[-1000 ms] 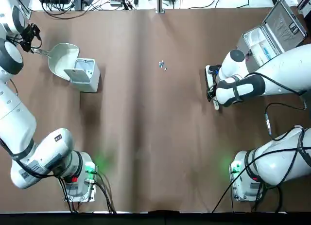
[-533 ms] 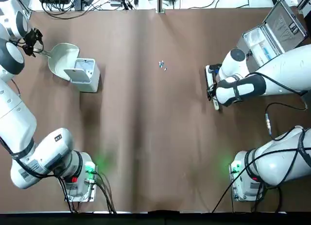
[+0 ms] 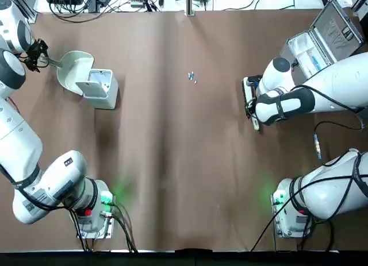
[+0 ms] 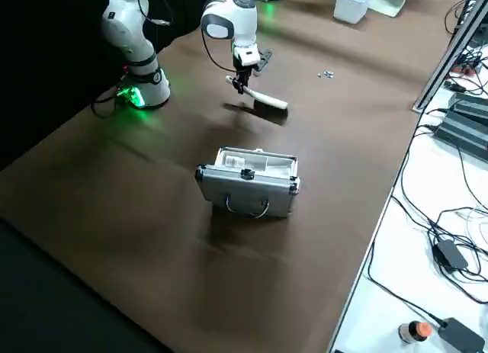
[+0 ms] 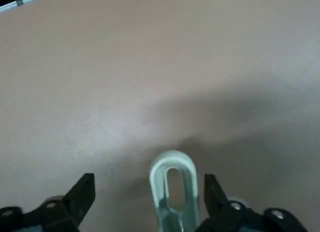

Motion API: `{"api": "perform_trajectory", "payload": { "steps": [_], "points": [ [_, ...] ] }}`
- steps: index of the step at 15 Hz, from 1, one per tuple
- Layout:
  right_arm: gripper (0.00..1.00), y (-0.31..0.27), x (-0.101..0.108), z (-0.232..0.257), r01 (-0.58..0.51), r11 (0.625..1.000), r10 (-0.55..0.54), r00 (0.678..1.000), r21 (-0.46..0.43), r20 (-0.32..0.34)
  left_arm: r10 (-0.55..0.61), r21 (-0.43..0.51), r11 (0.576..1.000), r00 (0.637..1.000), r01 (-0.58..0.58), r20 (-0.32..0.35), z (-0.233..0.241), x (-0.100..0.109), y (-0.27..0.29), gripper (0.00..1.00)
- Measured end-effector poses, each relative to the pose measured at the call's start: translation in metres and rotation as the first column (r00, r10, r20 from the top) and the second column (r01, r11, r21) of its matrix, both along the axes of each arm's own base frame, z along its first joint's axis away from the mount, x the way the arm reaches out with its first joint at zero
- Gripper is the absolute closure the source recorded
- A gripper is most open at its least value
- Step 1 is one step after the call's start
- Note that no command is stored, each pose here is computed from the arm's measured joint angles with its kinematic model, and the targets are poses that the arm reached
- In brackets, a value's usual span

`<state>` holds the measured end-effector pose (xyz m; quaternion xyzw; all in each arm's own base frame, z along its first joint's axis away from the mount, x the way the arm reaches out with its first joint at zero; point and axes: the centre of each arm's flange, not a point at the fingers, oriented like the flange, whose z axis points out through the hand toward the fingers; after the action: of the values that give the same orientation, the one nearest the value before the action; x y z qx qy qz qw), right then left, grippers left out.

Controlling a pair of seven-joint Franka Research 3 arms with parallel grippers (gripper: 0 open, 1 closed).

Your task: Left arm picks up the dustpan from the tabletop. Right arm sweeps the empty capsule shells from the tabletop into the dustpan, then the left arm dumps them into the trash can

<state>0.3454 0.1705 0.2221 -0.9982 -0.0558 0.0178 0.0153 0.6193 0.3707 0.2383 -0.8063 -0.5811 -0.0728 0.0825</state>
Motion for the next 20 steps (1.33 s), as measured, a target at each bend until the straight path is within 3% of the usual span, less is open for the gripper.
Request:
{"api": "perform_trajectory", "payload": {
  "steps": [1, 5, 9, 20],
  "points": [
    [0.57, 0.0, 0.001, 0.0, 0.001, 1.0, -0.001, 1.0, -0.004, -0.012, -0.004, 0.008, 1.0, 1.0, 0.004, 0.025, 0.003, 0.002, 0.001, 0.11],
    [0.58, 0.0, 0.001, 0.001, 0.002, 1.0, -0.002, 1.0, -0.006, -0.02, -0.01, 0.011, 1.0, 0.999, 0.009, 0.039, 0.004, 0.005, -0.001, 0.3],
    [0.68, 0.0, 0.001, 0.001, 0.004, 1.0, -0.004, 1.0, -0.007, -0.02, -0.012, 0.009, 1.0, 0.999, 0.012, 0.04, 0.004, 0.006, -0.003, 0.31],
    [0.74, -0.001, 0.001, 0.001, 0.006, 1.0, -0.006, 1.0, -0.007, -0.021, -0.026, -0.004, 1.0, 0.999, 0.027, 0.03, -0.001, 0.007, -0.015, 0.34]
  ]
}}
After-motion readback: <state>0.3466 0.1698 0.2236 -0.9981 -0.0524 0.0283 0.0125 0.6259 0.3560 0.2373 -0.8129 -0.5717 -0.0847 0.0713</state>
